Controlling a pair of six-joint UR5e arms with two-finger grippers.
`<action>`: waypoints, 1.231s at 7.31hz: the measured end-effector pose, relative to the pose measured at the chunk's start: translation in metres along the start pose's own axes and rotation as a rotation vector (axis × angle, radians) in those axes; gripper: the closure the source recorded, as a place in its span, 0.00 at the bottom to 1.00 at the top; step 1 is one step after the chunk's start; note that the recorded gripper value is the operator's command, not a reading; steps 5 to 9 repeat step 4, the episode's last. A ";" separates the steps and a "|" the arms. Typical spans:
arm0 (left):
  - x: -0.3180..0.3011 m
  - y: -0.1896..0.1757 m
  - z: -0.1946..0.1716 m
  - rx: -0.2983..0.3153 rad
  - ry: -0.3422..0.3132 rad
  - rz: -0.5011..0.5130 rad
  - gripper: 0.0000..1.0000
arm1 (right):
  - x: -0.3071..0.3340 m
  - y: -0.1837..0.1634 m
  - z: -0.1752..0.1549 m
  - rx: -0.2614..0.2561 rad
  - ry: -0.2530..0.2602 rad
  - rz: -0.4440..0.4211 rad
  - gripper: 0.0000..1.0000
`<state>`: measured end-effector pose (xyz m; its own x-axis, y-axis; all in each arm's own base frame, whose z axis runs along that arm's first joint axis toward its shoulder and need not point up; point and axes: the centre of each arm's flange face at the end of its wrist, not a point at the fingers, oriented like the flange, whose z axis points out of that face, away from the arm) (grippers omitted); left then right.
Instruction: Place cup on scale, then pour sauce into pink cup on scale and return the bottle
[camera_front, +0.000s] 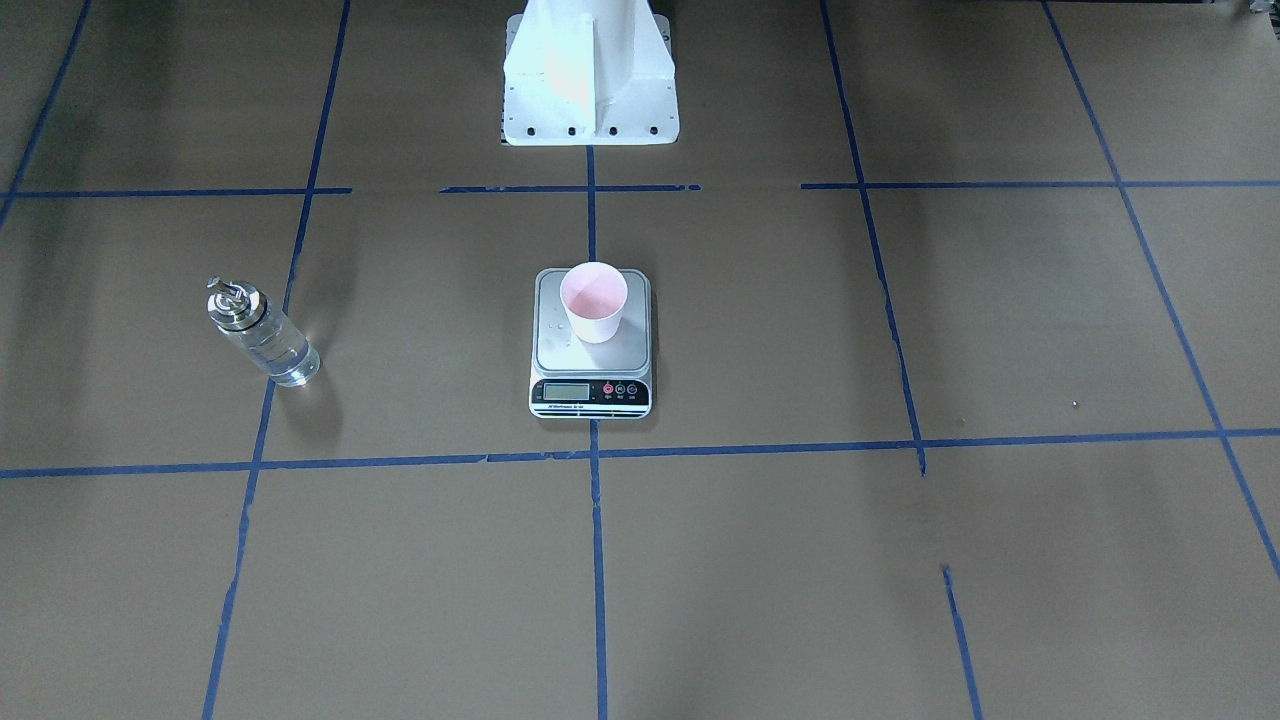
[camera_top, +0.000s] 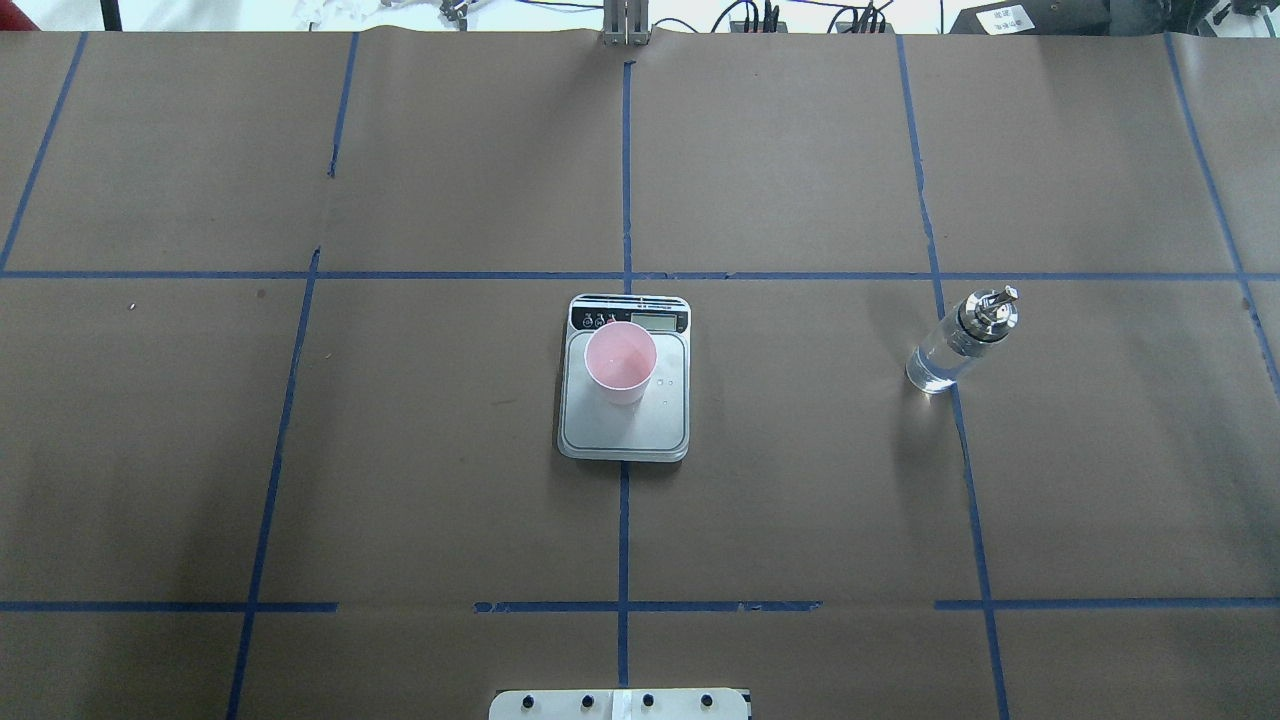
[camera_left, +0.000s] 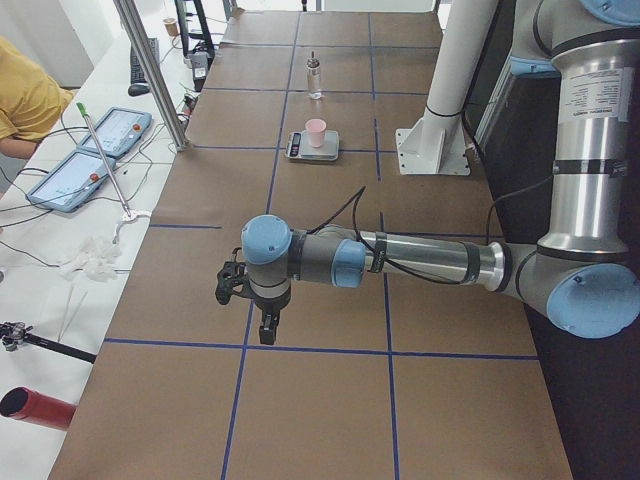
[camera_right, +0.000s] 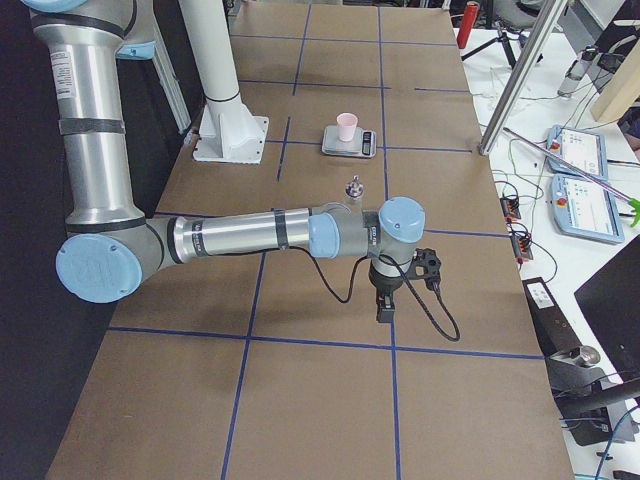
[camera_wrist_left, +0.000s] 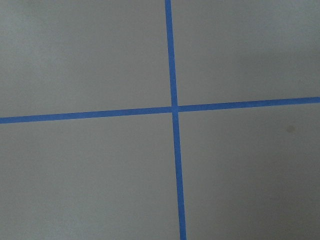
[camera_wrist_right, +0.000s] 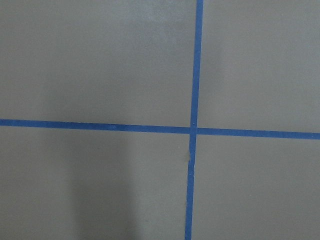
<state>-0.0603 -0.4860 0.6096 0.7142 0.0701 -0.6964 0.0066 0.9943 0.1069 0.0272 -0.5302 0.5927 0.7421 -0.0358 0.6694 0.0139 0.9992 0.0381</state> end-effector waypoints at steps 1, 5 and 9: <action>0.000 -0.001 0.000 0.001 0.001 0.001 0.00 | -0.001 -0.001 -0.001 0.002 0.000 -0.001 0.00; 0.004 -0.005 -0.003 0.008 -0.002 0.008 0.00 | -0.002 -0.002 -0.002 0.005 0.001 -0.002 0.00; 0.004 -0.005 -0.003 0.008 -0.002 0.008 0.00 | -0.002 -0.002 -0.002 0.005 0.001 -0.002 0.00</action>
